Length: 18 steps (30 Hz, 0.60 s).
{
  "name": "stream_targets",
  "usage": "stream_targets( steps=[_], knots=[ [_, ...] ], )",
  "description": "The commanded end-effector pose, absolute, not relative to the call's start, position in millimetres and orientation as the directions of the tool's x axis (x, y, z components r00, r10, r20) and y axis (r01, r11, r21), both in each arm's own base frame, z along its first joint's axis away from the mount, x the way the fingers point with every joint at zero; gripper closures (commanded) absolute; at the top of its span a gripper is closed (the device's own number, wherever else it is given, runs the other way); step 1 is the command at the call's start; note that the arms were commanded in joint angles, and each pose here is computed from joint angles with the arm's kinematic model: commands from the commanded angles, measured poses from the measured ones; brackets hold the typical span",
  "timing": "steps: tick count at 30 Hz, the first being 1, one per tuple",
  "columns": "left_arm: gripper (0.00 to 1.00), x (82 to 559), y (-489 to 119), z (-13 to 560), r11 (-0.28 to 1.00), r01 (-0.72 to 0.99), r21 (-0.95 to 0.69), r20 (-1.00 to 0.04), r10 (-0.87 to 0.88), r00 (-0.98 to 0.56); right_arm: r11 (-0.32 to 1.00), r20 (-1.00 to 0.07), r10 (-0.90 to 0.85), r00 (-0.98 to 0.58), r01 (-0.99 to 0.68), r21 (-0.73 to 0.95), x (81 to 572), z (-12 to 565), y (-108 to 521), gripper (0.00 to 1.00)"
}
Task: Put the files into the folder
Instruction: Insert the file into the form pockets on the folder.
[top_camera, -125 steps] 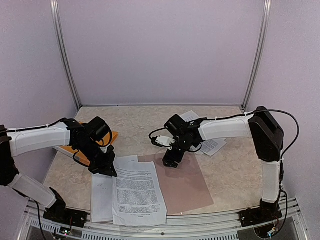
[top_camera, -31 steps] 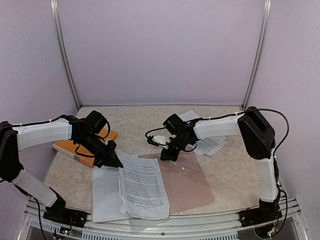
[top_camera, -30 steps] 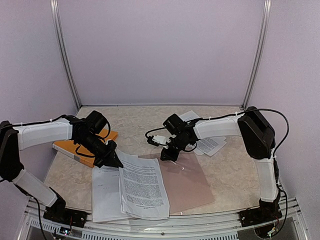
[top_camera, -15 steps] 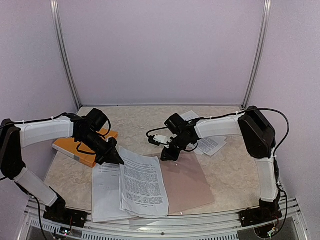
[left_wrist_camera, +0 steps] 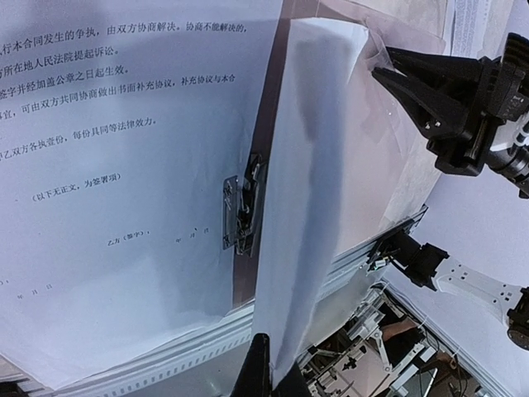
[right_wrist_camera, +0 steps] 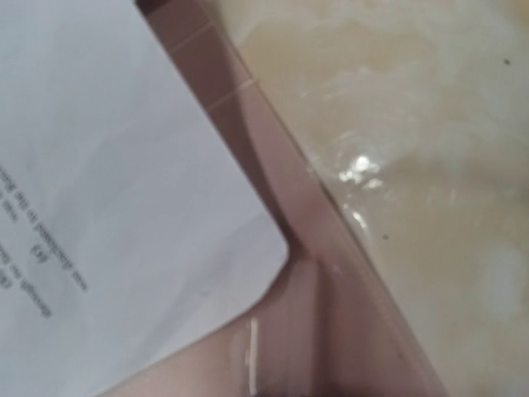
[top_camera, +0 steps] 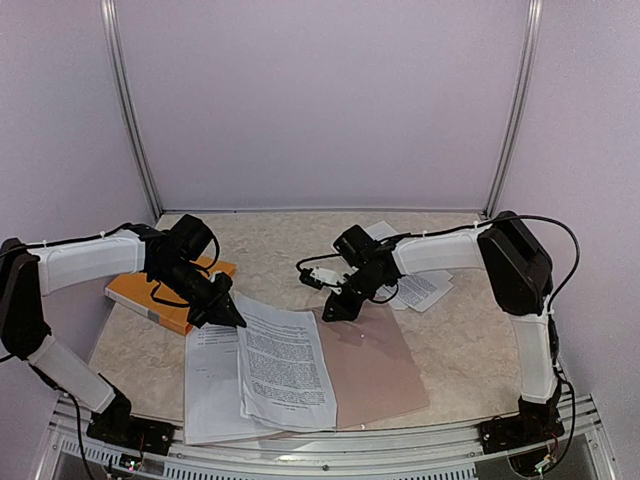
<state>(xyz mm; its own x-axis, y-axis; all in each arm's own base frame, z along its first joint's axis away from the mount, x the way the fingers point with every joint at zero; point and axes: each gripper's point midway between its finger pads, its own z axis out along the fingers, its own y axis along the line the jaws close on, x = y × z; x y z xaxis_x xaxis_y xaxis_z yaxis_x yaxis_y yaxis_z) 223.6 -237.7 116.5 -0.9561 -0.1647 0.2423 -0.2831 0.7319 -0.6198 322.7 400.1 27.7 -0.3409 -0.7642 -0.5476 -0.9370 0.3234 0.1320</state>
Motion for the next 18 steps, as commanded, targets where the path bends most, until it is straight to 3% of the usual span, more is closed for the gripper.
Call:
stream_targets(
  steps=[1,18],
  knots=[
    [1.00,228.1,-243.1,126.1,0.730,-0.239,-0.640,0.214,-0.129,-0.968,0.351,-0.543,-0.740,-0.398,-0.916,0.193,318.9,37.1,391.5,0.84],
    [1.00,233.8,-261.5,124.7,0.727,-0.192,-0.659,0.197,-0.080,-0.977,0.354,-0.557,-0.697,-0.451,-0.893,0.279,316.9,41.3,392.0,0.85]
  ],
)
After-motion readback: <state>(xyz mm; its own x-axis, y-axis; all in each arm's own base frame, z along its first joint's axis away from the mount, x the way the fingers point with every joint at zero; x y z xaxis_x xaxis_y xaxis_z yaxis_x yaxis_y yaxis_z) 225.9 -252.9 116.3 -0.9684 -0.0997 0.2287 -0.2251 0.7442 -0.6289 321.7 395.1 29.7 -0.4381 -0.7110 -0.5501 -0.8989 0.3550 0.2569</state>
